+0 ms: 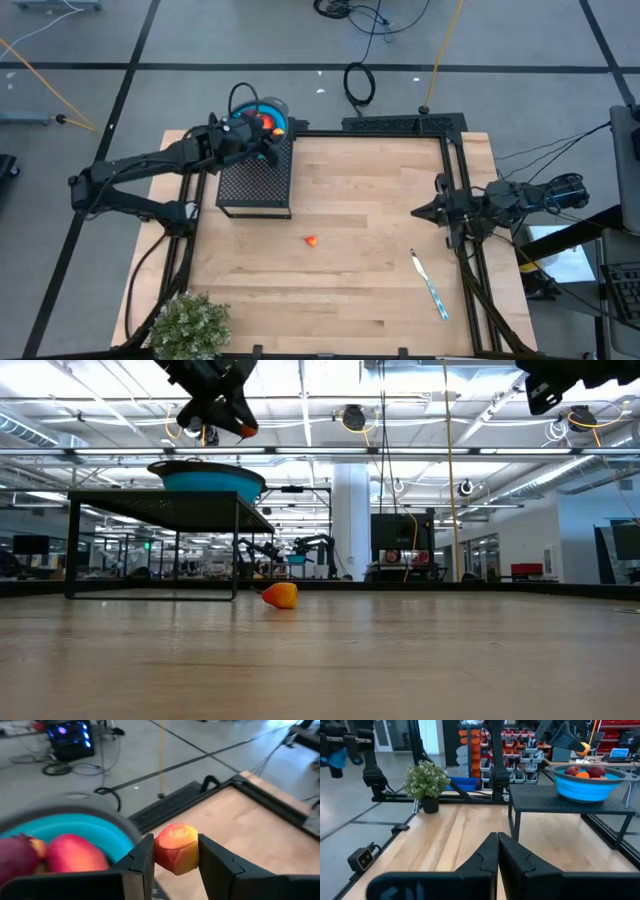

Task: Pick & Place Fruit
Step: Put the peach into the blue strainer bowl on the shelf

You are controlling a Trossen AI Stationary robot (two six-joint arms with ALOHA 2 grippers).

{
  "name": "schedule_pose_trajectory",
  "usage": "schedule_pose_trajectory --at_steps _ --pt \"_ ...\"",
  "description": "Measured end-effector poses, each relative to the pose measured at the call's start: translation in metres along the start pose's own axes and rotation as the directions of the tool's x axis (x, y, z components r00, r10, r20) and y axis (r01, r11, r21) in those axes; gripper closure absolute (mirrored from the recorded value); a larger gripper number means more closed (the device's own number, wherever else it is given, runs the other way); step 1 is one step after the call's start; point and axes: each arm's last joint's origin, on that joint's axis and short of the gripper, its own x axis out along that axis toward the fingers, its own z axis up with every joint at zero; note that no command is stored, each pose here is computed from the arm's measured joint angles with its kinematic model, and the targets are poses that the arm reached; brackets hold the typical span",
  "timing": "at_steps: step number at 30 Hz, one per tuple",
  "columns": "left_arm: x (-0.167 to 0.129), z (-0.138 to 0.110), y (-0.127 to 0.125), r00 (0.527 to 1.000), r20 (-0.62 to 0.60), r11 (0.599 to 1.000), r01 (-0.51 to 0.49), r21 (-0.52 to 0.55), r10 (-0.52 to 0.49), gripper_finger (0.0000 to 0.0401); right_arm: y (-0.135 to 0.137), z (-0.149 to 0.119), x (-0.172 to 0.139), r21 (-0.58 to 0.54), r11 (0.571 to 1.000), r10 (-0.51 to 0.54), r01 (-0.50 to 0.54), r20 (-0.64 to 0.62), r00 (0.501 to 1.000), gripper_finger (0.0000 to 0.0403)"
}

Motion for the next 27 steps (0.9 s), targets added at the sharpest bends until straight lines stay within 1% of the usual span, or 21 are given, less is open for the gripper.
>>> schedule_pose_trajectory --at_steps 4,11,14,19,23,27 --pt "0.004 0.004 0.012 0.998 0.008 0.996 -0.059 0.068 0.058 0.0284 -0.001 -0.005 -0.005 0.005 1.0 0.001 -0.001 0.031 1.0 0.0403" --pt "0.009 0.008 0.029 0.992 0.013 0.972 -0.129 0.198 0.129 0.0284 -0.002 -0.005 -0.01 -0.002 1.0 -0.001 0.001 0.061 0.998 0.0403" --pt "0.015 0.008 0.033 0.993 -0.004 0.969 -0.113 0.221 0.117 0.0284 -0.002 -0.005 -0.01 -0.021 1.0 -0.001 0.002 0.062 0.998 0.0403" --pt "0.032 0.002 0.036 0.993 -0.07 0.962 -0.075 0.262 0.096 0.0283 -0.002 -0.005 -0.01 -0.049 0.999 -0.002 0.005 0.062 0.998 0.0403" --pt "0.046 -0.004 0.037 0.987 -0.113 0.96 -0.077 0.27 0.111 0.0283 -0.002 -0.005 -0.01 -0.051 0.999 -0.004 0.008 0.062 0.998 0.0403" --pt "0.051 -0.007 0.04 0.983 -0.135 0.955 -0.083 0.283 0.125 0.0283 -0.002 -0.005 -0.01 -0.051 0.999 -0.006 0.009 0.062 0.998 0.0403"
